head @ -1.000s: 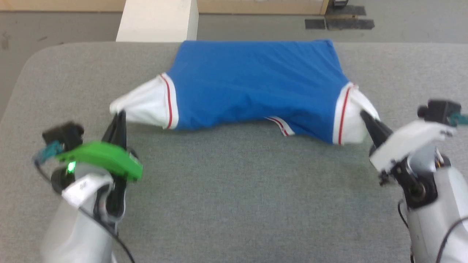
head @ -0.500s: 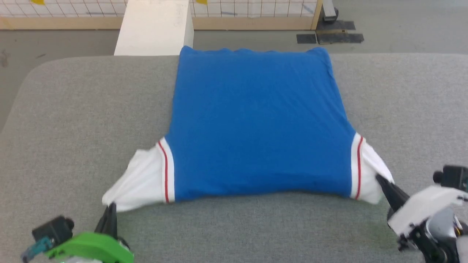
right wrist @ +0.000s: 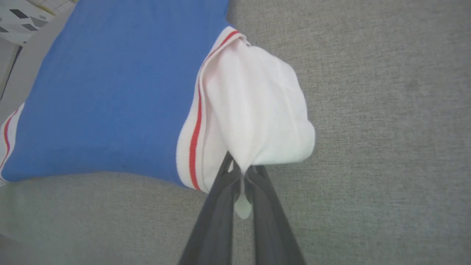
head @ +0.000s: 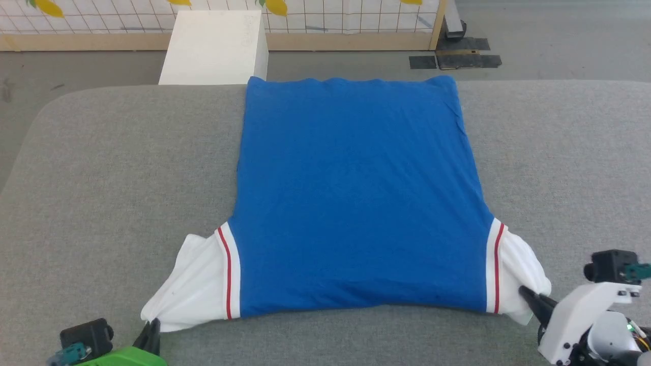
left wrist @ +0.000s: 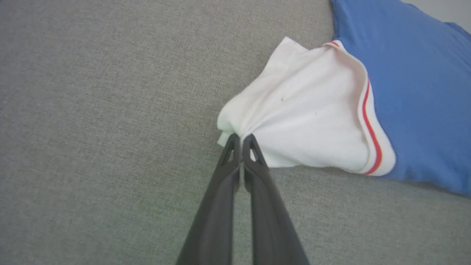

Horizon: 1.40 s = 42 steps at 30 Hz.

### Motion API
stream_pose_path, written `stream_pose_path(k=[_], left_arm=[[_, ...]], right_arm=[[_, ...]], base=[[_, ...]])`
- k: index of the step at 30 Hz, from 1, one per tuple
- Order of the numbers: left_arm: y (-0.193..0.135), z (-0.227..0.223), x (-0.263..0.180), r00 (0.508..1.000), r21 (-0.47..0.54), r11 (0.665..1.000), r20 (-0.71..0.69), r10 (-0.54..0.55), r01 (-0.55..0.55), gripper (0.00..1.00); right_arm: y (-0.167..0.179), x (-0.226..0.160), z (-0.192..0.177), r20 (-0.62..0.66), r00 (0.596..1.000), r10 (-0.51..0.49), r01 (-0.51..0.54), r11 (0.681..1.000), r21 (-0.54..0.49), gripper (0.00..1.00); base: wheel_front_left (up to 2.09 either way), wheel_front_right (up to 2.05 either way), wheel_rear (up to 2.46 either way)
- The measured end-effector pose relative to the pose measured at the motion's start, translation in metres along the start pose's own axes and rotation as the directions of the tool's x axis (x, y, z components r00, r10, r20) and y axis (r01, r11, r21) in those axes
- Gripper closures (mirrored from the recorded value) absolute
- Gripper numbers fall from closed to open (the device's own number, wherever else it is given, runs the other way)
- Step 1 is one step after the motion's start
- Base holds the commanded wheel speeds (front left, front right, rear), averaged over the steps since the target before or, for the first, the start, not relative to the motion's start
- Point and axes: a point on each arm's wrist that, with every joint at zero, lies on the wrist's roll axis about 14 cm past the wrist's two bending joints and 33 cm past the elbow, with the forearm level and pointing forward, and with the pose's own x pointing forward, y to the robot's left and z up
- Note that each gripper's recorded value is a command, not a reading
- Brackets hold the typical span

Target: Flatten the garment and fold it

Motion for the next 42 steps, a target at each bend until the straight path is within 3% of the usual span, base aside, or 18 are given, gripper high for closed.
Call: stream_pose_path(k=[9, 18, 19, 20, 22, 25, 26, 30, 34, 42], left_arm=[[-0.009, 0.01, 0.029, 0.996, 0.15, 0.987, -0.081, -0.048, 0.06, 1.0], [-0.01, 0.03, 0.044, 0.998, 0.16, 0.986, -0.036, -0.051, 0.056, 1.0], [-0.01, 0.027, 0.045, 0.998, 0.15, 0.987, -0.043, -0.049, 0.055, 1.0], [-0.01, 0.027, 0.046, 0.998, 0.148, 0.987, -0.043, -0.05, 0.056, 1.0], [-0.012, 0.026, 0.046, 0.998, 0.14, 0.988, -0.043, -0.053, 0.059, 1.0], [-0.014, 0.027, 0.045, 0.998, 0.134, 0.989, -0.038, -0.059, 0.063, 1.0], [-0.015, 0.028, 0.042, 0.998, 0.128, 0.99, -0.027, -0.062, 0.065, 1.0], [-0.016, 0.03, 0.039, 0.997, 0.125, 0.99, -0.019, -0.068, 0.07, 1.0], [-0.018, 0.035, 0.035, 0.997, 0.121, 0.99, 0.004, -0.072, 0.071, 1.0], [-0.018, 0.038, 0.025, 0.997, 0.088, 0.994, 0.025, -0.071, 0.069, 1.0]], right_arm=[[0.012, 0.018, -0.01, -0.26, 0.963, -0.07, 0.008, 0.972, -0.233, 1.0], [0.013, 0.025, -0.036, -0.443, 0.89, -0.112, -0.016, 0.961, -0.275, 1.0], [0.013, 0.025, -0.036, -0.448, 0.887, -0.112, -0.019, 0.96, -0.279, 0.13], [0.013, 0.024, -0.035, -0.446, 0.888, -0.11, -0.02, 0.961, -0.276, 0.0], [0.011, 0.024, -0.03, -0.428, 0.898, -0.105, -0.013, 0.964, -0.264, 0.0], [0.013, 0.024, -0.011, -0.344, 0.937, -0.067, -0.008, 0.977, -0.213, 0.0], [0.022, 0.022, 0.018, -0.21, 0.978, -0.01, -0.024, 0.987, -0.158, 0.0], [0.033, 0.012, 0.068, 0.038, 0.998, 0.054, -0.05, 0.994, -0.094, 0.0], [0.037, -0.004, 0.111, 0.257, 0.963, 0.079, -0.059, 0.995, -0.083, 0.0], [0.036, -0.025, 0.147, 0.494, 0.866, 0.076, -0.051, 0.997, -0.063, 0.0]], base=[[0.0, 0.0, 0.0], [0.0, 0.0, 0.0], [0.0, 0.0, 0.0], [0.0, 0.0, 0.0], [0.0, 0.0, 0.0], [0.0, 0.0, 0.0], [0.0, 0.0, 0.0], [0.0, 0.0, 0.0], [0.0, 0.0, 0.0], [0.0, 0.0, 0.0]])
